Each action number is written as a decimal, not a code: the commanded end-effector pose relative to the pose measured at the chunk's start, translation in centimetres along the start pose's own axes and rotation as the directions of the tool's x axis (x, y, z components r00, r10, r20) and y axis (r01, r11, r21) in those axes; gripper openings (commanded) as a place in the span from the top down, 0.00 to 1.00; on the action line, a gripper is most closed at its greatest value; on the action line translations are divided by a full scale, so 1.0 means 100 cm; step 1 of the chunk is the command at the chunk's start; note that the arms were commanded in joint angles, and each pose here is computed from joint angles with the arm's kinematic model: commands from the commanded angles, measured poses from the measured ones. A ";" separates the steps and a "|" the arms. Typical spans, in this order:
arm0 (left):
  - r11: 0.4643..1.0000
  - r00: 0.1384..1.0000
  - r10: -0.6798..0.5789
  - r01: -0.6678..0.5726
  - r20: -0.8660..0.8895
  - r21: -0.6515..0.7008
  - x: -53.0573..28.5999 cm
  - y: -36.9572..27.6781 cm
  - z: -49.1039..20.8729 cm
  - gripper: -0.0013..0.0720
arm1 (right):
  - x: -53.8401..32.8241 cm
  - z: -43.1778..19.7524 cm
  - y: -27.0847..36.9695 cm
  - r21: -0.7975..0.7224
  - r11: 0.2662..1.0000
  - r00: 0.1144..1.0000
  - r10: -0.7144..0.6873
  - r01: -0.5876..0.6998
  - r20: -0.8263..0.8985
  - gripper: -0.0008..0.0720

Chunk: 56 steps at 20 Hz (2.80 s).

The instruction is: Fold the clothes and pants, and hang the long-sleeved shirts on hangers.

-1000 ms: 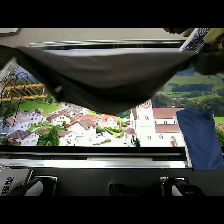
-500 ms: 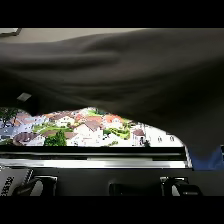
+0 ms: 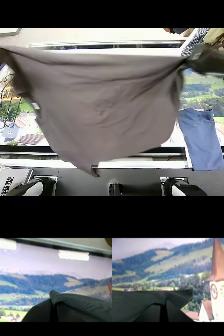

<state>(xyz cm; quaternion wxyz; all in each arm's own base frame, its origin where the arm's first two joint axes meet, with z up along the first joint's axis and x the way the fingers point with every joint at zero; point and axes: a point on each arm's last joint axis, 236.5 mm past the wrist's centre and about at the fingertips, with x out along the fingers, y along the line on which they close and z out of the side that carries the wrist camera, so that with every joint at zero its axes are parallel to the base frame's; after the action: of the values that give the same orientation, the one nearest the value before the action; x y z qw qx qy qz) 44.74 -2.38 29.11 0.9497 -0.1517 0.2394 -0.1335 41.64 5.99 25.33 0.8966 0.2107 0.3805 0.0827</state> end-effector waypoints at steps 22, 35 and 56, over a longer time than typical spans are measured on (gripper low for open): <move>0.944 0.840 -0.073 -0.115 -0.537 -0.308 0.099 0.118 -0.172 0.34 | 0.117 -0.085 -0.187 0.172 0.985 0.892 0.062 0.018 -0.448 0.33; 0.861 0.747 -0.111 -0.258 -0.656 -0.439 0.026 0.114 -0.287 0.34 | 0.123 -0.278 -0.197 0.308 0.949 0.753 0.254 -0.071 -0.608 0.33; 0.824 0.726 -0.103 -0.321 -0.680 -0.468 0.001 0.144 -0.327 0.34 | 0.138 -0.307 -0.196 0.379 0.924 0.780 0.273 -0.049 -0.563 0.94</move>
<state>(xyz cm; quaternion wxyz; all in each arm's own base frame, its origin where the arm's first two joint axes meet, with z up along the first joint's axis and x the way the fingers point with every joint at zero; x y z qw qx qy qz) 33.06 2.94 -1.81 0.7279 -0.3365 0.5955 -0.0483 29.53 2.00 -11.39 0.6749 0.3549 0.6290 0.1516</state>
